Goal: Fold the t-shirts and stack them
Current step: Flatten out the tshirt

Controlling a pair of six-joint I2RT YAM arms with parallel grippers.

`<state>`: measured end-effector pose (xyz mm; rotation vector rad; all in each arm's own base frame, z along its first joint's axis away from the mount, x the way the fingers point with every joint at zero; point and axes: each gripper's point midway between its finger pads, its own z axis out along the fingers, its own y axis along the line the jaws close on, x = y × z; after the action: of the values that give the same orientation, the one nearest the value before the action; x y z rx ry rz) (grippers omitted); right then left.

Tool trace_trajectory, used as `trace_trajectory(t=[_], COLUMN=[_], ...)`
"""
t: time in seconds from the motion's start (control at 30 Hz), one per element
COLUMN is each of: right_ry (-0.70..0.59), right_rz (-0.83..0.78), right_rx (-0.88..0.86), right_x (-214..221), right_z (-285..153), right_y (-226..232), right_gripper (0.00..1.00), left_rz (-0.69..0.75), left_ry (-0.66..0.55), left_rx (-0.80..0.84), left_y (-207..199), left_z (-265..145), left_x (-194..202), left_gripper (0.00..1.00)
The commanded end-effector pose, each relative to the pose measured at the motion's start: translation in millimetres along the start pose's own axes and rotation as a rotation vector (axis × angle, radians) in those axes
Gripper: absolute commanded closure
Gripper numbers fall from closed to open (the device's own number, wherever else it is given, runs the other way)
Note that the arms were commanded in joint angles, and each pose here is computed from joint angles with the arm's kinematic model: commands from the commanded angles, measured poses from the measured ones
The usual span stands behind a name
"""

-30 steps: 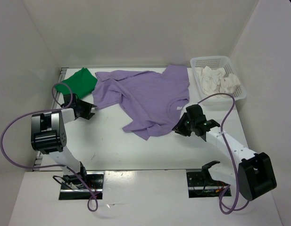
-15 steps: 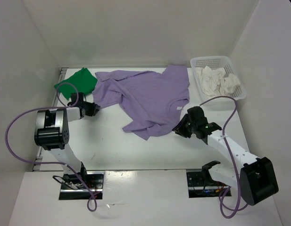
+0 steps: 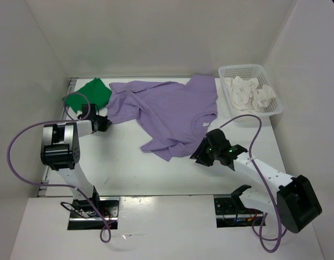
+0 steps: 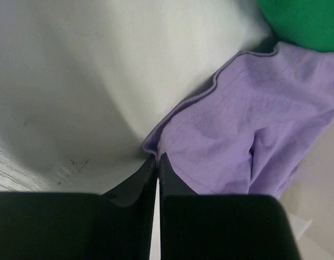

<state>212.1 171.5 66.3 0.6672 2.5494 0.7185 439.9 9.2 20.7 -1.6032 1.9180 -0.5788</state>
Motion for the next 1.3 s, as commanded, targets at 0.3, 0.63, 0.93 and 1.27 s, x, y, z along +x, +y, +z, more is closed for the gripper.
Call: trace_trajectory(t=[0.3, 0.63, 0.93, 1.27], right_ry=[0.126, -0.066, -0.029, -0.092], right_rz=[-0.036, 0.194, 0.22, 0.293], right_rx=[-0.113, -0.084, -0.036, 0.021], right_x=[73.2, 50.4, 72.3, 64.8], right_z=[60.3, 72.1, 92.5, 98.0], right_y=[71.4, 71.7, 73.2, 52.5], right_gripper=[0.56, 0.63, 0.67, 0.72], left_rz=[0.355, 0.429, 0.448, 0.448], left_ry=[-0.113, -0.089, -0.087, -0.074], left_rx=[0.056, 0.062, 0.075, 0.072], left_y=[-30.5, -17.0, -15.4, -9.8], left_z=[-50.1, -71.7, -81.1, -81.8], left_x=[-31.0, -22.2, -19.9, -16.4], left_gripper=[1.0, 1.0, 1.0, 1.0])
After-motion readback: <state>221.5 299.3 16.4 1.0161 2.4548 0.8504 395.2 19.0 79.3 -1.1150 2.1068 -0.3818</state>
